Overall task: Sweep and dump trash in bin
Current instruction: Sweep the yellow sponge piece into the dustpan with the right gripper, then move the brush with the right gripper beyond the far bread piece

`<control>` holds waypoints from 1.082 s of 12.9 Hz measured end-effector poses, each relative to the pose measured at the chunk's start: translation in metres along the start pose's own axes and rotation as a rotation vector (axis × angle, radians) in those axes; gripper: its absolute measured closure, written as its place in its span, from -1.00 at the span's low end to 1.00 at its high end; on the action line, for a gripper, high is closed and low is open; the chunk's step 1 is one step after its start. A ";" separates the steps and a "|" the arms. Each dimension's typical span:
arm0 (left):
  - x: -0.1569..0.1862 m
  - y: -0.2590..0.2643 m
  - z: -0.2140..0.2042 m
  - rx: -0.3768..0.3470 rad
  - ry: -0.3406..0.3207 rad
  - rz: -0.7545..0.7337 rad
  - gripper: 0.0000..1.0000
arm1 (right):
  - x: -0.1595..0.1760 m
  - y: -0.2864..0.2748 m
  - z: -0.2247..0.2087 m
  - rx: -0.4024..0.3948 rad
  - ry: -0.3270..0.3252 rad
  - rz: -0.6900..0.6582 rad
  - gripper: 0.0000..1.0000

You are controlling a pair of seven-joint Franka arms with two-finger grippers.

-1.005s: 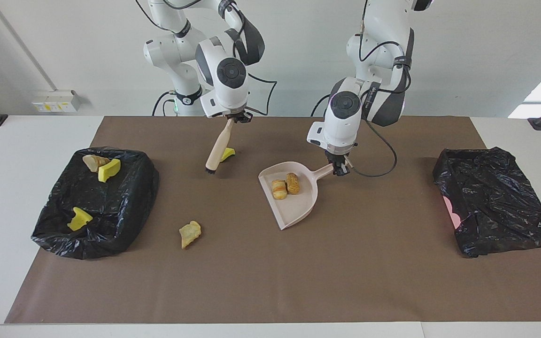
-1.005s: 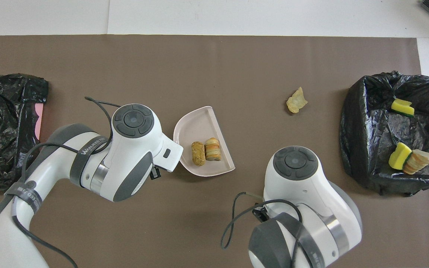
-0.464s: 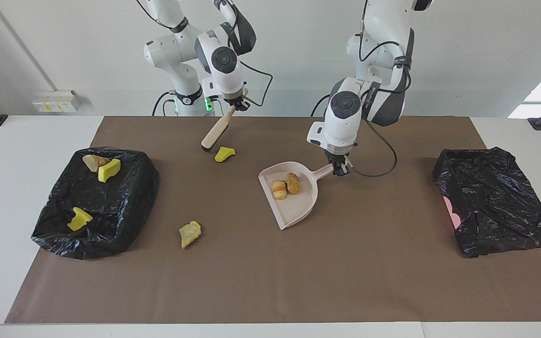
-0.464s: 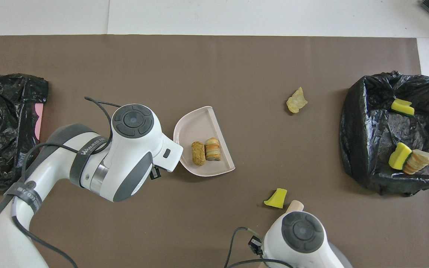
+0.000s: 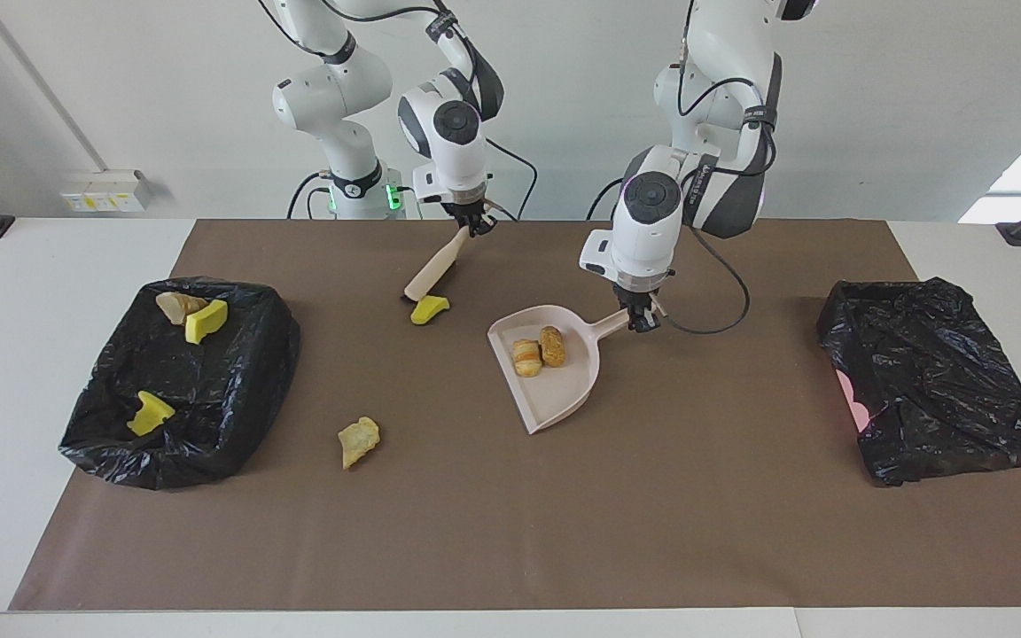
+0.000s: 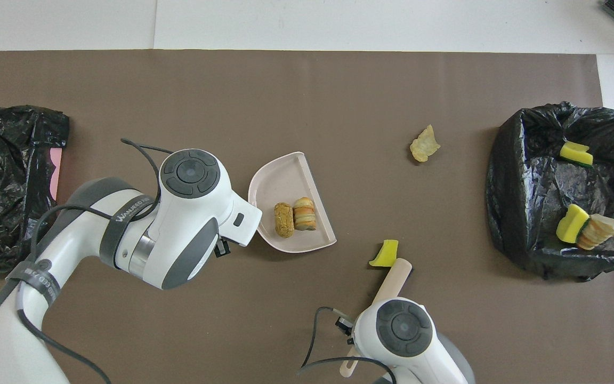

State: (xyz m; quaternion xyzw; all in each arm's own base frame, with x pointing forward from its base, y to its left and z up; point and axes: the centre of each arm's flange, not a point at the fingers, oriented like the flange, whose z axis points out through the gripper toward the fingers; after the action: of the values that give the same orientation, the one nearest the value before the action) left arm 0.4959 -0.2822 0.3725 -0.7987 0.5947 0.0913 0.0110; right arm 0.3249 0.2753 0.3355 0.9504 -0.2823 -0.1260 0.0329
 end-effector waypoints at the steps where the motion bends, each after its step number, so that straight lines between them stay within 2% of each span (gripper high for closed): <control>1: 0.000 0.000 0.000 0.000 0.000 0.000 0.36 | 0.017 -0.008 -0.008 0.012 0.008 -0.056 0.49; 4: 0.000 0.000 0.000 0.000 0.000 0.000 0.36 | 0.064 -0.023 -0.023 0.040 0.010 -0.310 0.49; 6: 0.000 0.000 0.000 0.000 0.000 0.000 0.36 | 0.081 -0.027 -0.026 0.051 0.011 -0.521 0.49; 8: 0.000 0.000 0.000 0.000 0.000 0.000 0.36 | 0.077 -0.033 -0.030 0.075 0.008 -0.654 0.49; 11: 0.000 0.000 0.001 0.001 0.001 -0.001 0.36 | 0.063 -0.056 -0.042 0.174 -0.032 -0.769 0.49; 14: -0.001 -0.001 0.001 -0.001 0.002 -0.009 0.36 | 0.057 -0.064 -0.051 0.159 -0.066 -0.847 0.49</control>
State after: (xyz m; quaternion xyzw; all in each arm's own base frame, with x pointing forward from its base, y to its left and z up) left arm 0.4965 -0.2806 0.3714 -0.8015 0.5910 0.0908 0.0107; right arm 0.4186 0.2976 0.3640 0.9775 0.1230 -0.1365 -0.1039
